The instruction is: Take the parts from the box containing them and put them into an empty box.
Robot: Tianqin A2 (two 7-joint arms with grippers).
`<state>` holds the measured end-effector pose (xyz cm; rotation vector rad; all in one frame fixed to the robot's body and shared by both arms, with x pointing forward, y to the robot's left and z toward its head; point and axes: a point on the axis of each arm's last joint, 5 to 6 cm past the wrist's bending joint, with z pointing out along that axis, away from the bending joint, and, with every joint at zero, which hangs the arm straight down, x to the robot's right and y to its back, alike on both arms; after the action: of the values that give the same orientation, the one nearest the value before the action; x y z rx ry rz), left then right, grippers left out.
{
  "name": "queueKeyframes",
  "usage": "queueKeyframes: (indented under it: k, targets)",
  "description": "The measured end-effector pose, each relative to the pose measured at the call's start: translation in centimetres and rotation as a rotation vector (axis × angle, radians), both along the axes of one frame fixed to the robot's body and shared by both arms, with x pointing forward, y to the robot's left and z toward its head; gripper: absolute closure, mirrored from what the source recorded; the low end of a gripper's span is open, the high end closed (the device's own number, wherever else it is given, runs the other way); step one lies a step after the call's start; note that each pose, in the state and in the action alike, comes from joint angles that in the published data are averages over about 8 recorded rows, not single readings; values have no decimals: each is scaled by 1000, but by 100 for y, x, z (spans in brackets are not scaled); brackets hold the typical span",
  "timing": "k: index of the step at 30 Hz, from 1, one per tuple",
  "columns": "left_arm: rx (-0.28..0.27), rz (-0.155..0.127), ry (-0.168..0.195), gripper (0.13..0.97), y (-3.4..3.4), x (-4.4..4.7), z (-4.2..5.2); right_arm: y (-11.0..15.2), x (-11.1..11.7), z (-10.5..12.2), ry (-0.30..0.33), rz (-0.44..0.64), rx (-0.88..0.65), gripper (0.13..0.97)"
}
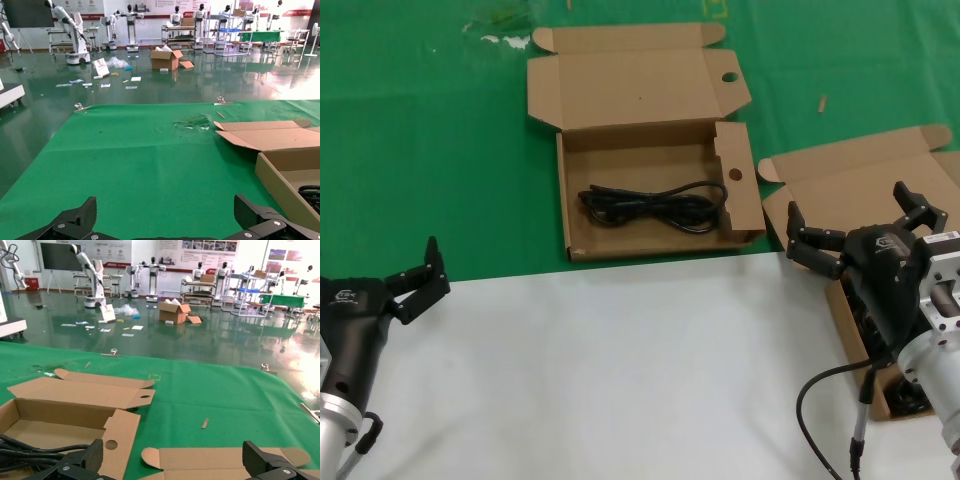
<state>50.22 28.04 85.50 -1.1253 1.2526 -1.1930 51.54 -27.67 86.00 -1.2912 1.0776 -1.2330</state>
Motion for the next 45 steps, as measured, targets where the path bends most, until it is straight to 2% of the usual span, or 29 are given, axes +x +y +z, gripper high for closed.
queueKeyframes:
  k: [45]
  targets:
    - [1, 0, 0, 132, 0, 0, 0, -3, -6, -4, 1, -4, 2, 130]
